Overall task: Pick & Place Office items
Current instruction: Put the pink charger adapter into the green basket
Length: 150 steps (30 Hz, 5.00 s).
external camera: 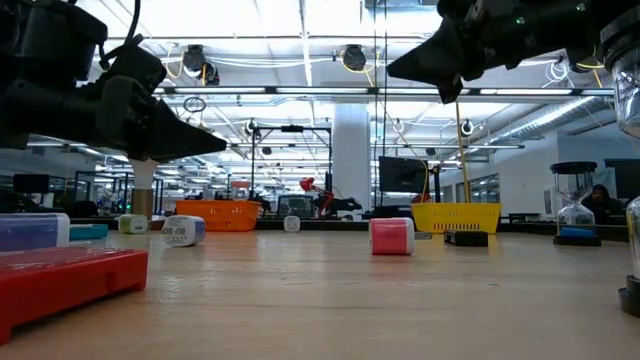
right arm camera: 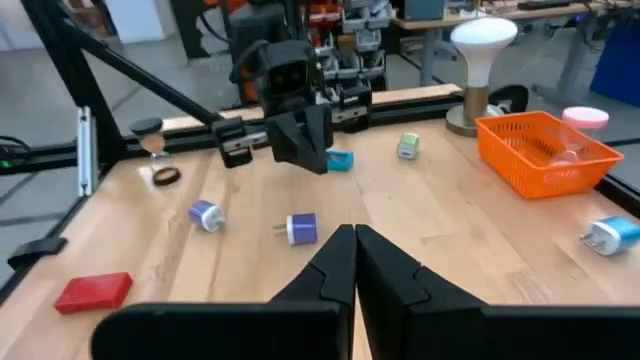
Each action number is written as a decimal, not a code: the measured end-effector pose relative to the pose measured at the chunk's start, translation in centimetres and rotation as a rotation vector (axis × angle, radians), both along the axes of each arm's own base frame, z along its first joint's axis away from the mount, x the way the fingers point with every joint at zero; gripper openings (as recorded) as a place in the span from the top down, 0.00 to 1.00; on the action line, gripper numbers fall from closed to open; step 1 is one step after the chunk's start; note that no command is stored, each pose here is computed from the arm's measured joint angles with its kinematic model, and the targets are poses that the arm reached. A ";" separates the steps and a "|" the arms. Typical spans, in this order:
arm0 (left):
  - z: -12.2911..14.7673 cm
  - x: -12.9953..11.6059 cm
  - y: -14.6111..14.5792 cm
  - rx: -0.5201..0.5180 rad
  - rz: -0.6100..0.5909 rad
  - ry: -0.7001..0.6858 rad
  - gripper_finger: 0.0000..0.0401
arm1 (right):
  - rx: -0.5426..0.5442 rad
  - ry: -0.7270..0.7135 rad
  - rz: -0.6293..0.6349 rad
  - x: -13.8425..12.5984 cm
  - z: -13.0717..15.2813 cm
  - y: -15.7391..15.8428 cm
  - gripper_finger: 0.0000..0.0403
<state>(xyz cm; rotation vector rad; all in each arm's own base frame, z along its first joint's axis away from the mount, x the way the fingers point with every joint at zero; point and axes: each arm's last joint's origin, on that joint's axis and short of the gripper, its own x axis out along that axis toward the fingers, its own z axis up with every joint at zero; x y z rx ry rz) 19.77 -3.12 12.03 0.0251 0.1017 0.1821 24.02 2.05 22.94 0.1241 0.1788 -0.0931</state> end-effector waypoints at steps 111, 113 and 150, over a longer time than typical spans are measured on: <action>0.0 0.0 0.0 0.003 -0.001 0.001 0.91 | 0.301 0.974 -0.248 4.8 -4.9 8.0 0.66; 0.0 0.0 0.0 0.003 -0.001 0.001 0.91 | 0.323 0.990 -0.280 3.7 -5.3 9.0 0.66; 0.0 0.0 0.0 0.003 -0.001 0.001 0.91 | 0.353 1.048 -0.259 0.5 -7.4 11.7 0.41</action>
